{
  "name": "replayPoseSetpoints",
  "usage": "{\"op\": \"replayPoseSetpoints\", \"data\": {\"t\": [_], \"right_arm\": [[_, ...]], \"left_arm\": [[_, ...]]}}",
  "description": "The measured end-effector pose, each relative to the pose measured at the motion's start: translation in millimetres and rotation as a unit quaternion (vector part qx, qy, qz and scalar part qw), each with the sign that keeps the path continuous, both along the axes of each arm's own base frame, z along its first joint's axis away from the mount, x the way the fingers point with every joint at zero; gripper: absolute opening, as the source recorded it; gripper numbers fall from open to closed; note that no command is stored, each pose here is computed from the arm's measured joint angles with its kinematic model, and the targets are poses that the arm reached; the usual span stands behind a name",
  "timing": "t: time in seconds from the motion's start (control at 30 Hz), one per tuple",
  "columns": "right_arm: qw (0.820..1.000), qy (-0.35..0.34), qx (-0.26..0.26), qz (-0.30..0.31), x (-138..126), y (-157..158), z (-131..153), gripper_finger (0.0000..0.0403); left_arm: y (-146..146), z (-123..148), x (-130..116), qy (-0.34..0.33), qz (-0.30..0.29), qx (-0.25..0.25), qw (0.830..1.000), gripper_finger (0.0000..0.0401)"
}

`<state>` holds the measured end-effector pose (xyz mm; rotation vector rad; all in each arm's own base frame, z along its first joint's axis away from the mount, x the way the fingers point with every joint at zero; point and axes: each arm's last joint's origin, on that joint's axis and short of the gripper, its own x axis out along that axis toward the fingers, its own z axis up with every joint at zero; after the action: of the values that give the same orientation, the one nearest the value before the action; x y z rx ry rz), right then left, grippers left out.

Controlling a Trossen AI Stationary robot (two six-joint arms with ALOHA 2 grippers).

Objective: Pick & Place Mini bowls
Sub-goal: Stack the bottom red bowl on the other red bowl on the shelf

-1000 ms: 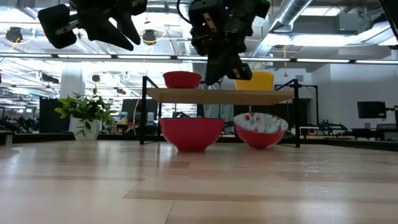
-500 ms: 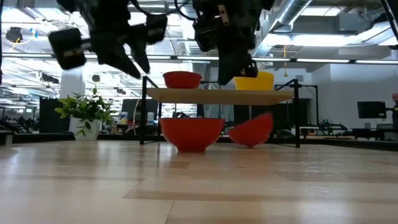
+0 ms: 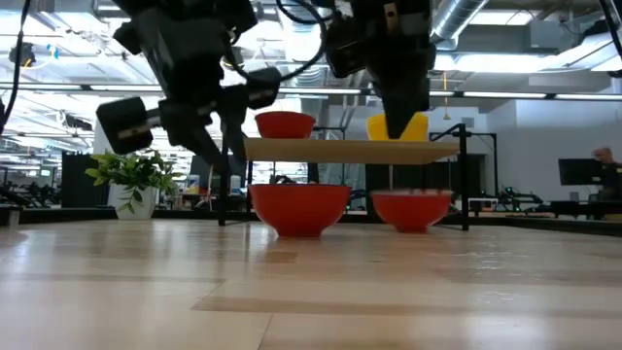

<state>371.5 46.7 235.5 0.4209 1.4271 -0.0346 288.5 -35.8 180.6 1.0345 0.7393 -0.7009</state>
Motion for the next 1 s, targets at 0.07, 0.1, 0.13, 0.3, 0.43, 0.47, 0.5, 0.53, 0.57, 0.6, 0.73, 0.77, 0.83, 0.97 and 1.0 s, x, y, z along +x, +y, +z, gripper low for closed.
{"op": "replayPoseSetpoints", "data": {"t": [0.07,0.1,0.13,0.3,0.43,0.47,0.5,0.53,0.57,0.6,0.73,0.77,0.83,0.97,1.0], "right_arm": [[1.000,0.006,-0.013,0.006,-4.7,4.5,3.5,0.0000],[1.000,0.003,-0.019,0.008,-6.2,6.8,5.5,0.0000],[1.000,0.001,-0.025,0.011,-7.6,9.2,7.6,0.0000],[0.998,-0.001,-0.058,0.022,-19.4,18.4,20.2,0.0000],[0.997,-0.022,-0.072,0.024,-27.6,25.6,33.4,0.0000],[0.996,-0.026,-0.076,0.025,-29.8,27.5,36.5,0.0000],[0.996,-0.031,-0.077,0.027,-31.8,29.0,39.3,0.0000],[0.996,-0.035,-0.078,0.027,-33.6,30.3,42.1,0.0000],[0.996,-0.037,-0.083,0.024,-36.1,32.0,44.8,0.0000],[0.995,-0.039,-0.087,0.021,-38.3,33.3,47.1,0.0000],[0.994,-0.055,-0.096,0.012,-44.7,37.6,56.1,0.0000],[0.993,-0.058,-0.098,0.008,-45.9,38.6,57.9,0.0000],[0.993,-0.062,-0.104,0.000,-48.2,40.2,60.3,0.0000],[0.993,-0.062,-0.104,-0.006,-50.0,43.3,61.5,0.0000],[0.993,-0.062,-0.104,-0.006,-50.3,44.2,61.5,0.0000]], "left_arm": [[0.2,-4.3,2.1,0.004,0.005,0.007,1.000,0.0076],[0.2,-6.3,2.8,0.006,0.006,0.009,1.000,0.0076],[0.2,-7.7,3.4,0.008,0.006,0.010,1.000,0.0076],[1.0,-7.8,7.8,-0.012,0.020,0.027,0.999,0.0076],[2.5,-3.7,8.4,-0.027,0.031,0.037,0.998,0.0076],[3.1,-3.5,8.8,-0.029,0.031,0.036,0.998,0.0076],[3.2,-4.0,8.6,-0.026,0.030,0.034,0.999,0.0076],[3.1,-4.7,8.5,-0.024,0.029,0.033,0.999,0.0076],[2.9,-6.0,9.1,-0.023,0.027,0.033,0.999,0.0076],[2.9,-7.3,9.4,-0.021,0.025,0.035,0.999,0.0076],[2.7,-9.2,11.1,-0.023,0.024,0.033,0.999,0.0076],[3.8,-9.4,11.3,-0.023,0.026,0.033,0.999,0.0076],[5.8,-10.6,13.6,-0.028,0.029,0.031,0.999,0.0076],[12.4,-10.7,14.2,-0.028,0.041,0.033,0.998,0.0076],[13.8,-10.7,14.4,-0.028,0.043,0.033,0.998,0.0076]]}}
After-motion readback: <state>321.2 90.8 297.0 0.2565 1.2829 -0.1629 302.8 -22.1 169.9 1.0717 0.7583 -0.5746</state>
